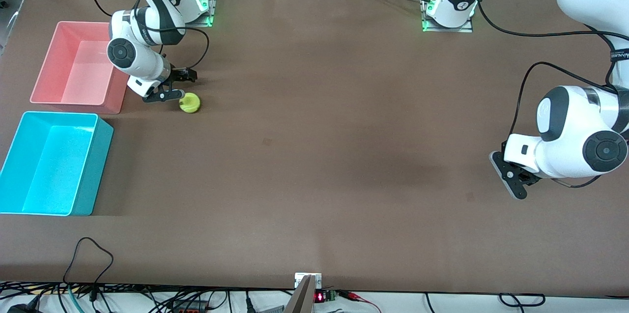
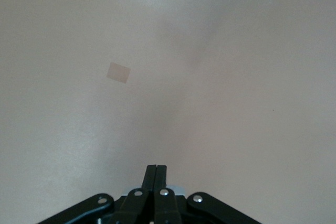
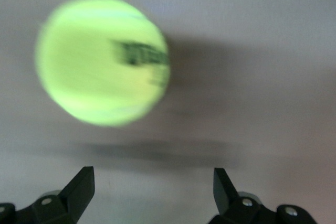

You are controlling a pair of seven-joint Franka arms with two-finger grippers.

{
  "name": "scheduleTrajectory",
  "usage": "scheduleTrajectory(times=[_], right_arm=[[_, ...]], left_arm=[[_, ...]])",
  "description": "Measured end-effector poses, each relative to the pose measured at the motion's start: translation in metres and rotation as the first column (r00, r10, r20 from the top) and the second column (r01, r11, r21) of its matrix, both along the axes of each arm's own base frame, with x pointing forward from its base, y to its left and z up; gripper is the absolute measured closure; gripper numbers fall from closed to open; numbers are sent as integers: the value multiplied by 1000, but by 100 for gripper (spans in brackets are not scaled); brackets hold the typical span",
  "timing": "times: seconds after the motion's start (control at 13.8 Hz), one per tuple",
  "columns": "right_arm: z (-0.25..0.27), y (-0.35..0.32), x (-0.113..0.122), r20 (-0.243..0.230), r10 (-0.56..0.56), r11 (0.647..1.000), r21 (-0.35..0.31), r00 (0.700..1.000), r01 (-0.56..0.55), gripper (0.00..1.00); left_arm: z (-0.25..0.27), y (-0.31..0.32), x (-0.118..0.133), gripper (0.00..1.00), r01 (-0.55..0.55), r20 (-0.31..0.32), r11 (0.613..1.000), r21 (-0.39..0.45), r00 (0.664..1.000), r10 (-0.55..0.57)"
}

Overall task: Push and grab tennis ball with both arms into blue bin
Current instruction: 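Lower the open right gripper around the tennis ball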

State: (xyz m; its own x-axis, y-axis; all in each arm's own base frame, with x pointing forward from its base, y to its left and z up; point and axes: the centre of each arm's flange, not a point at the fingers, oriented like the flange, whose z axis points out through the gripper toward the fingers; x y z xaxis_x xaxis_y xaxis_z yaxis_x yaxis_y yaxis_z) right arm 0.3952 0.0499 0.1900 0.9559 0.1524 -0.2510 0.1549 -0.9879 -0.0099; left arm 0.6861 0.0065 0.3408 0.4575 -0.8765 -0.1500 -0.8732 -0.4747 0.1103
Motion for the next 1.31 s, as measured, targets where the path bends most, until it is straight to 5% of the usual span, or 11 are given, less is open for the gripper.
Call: scheduleTrajectory(times=[0.36,1.31], right_arm=[[0,-10,16,67,-22,1000,12,998,21,0],[14,-20,38,127,36,999,1,991,-36,0]], left_arm=[[0,0,0,99,0,0,1000,0,1000,0],[8,-2,3,99,-57,21,998,7,998,57]])
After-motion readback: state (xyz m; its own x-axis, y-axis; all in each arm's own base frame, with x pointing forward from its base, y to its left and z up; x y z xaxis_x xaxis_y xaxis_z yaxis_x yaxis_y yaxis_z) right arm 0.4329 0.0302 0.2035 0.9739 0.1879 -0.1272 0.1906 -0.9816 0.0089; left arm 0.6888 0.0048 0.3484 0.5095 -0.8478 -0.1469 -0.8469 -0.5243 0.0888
